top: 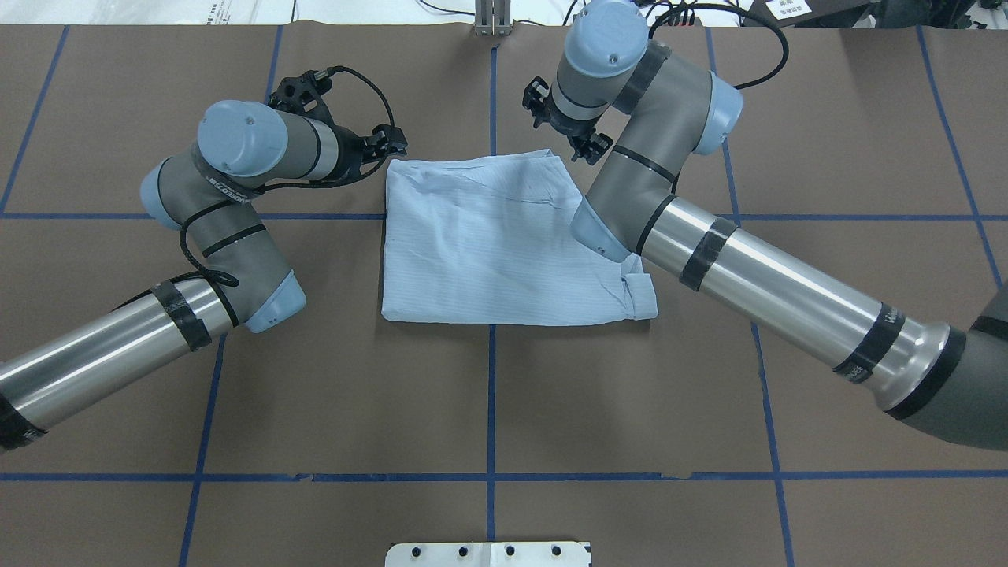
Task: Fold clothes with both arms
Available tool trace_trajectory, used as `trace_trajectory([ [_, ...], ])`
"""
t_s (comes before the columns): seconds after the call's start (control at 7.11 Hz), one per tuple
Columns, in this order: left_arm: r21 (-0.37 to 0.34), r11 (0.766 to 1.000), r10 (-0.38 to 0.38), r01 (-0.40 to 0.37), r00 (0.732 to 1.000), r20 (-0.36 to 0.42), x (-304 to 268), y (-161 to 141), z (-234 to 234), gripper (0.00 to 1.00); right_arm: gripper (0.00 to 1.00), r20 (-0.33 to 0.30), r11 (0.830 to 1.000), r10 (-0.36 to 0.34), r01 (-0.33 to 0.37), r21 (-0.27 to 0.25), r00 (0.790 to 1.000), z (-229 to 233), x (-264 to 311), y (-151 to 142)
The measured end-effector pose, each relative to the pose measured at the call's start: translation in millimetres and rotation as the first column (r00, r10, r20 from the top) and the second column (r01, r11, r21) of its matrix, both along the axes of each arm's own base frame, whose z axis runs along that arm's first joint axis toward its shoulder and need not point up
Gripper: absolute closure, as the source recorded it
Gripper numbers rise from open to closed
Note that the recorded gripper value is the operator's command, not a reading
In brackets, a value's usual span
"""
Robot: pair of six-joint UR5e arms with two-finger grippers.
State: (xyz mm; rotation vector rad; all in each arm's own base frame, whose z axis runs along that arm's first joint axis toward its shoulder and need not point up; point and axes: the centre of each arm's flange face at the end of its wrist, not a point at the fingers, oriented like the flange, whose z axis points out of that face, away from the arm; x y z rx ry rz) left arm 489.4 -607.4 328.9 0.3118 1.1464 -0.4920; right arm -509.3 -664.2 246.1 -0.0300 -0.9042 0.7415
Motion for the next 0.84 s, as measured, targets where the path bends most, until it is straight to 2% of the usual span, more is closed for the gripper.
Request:
trace_trajectory([
  [0.14, 0.046, 0.999, 0.019, -0.021, 0.999, 0.036, -8, -3, 6, 0.00, 0.00, -0.009, 0.996, -0.077, 0.077, 0.050, 0.997, 10, 27, -10],
  [0.28, 0.093, 0.993, 0.069, -0.075, 0.995, 0.071, -22, 0, 17, 0.00, 0.00, -0.044, 0.979, -0.159, 0.163, 0.119, 0.986, 32, 58, -18],
  [0.42, 0.138, 0.979, 0.138, -0.150, 0.986, 0.090, -47, 11, 29, 0.00, 0.00, -0.074, 0.958, -0.226, 0.235, 0.165, 0.971, 60, 94, -27],
  [0.56, 0.193, 0.958, 0.196, -0.214, 0.975, 0.108, -87, 25, 41, 0.00, 0.00, -0.089, 0.936, -0.283, 0.295, 0.189, 0.955, 92, 138, -38],
  [0.84, 0.290, 0.909, 0.265, -0.298, 0.953, 0.148, -176, 51, 61, 0.00, 0.00, -0.094, 0.898, -0.372, 0.384, 0.216, 0.923, 148, 242, -61],
])
